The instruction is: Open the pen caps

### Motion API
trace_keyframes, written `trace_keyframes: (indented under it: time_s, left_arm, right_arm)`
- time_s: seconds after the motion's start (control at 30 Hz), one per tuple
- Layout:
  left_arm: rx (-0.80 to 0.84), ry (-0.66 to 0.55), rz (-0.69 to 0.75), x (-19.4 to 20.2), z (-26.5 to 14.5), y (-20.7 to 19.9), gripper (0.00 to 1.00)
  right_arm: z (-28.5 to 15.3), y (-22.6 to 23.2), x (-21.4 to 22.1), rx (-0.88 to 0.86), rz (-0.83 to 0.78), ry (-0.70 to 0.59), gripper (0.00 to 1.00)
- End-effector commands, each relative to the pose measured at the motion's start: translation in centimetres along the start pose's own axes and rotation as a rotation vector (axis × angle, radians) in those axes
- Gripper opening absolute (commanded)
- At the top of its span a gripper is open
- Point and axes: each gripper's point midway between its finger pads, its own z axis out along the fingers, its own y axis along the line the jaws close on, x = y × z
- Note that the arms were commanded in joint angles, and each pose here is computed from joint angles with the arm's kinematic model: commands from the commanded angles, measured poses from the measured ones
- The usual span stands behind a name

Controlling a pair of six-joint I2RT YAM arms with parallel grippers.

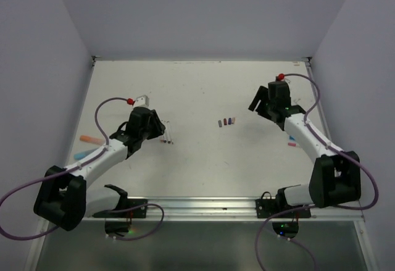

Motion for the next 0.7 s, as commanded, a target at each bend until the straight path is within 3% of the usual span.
trace_keyframes:
  time_s: [0.0, 0.27, 0.43, 0.67]
  left_arm:
    - [0.072, -0.034, -0.036, -2.1, -1.7, -2.0, 0.42]
    - [0.183, -0.022, -0.086, -1.6, -3.5, -3.6, 0.43]
    - [0.222, -0.006, -0.097, -0.9, -4.0, -4.1, 0.43]
    - [0.231, 0.023, -0.077, 0.0, -3.9, -4.1, 0.43]
  right_arm:
    - [-2.6, -5.8, -1.7, 0.253, 0.128, -0.087, 0.72]
    - [-3.0, -12.8, 0.8, 0.472, 0.418, 0.024, 0.69]
    - [-5.2, -16.7, 1.5, 0.551, 0.525, -0.051, 0.63]
    - [-7.7, -21.7, 3.8, 0.672, 0.615, -0.060, 0.59]
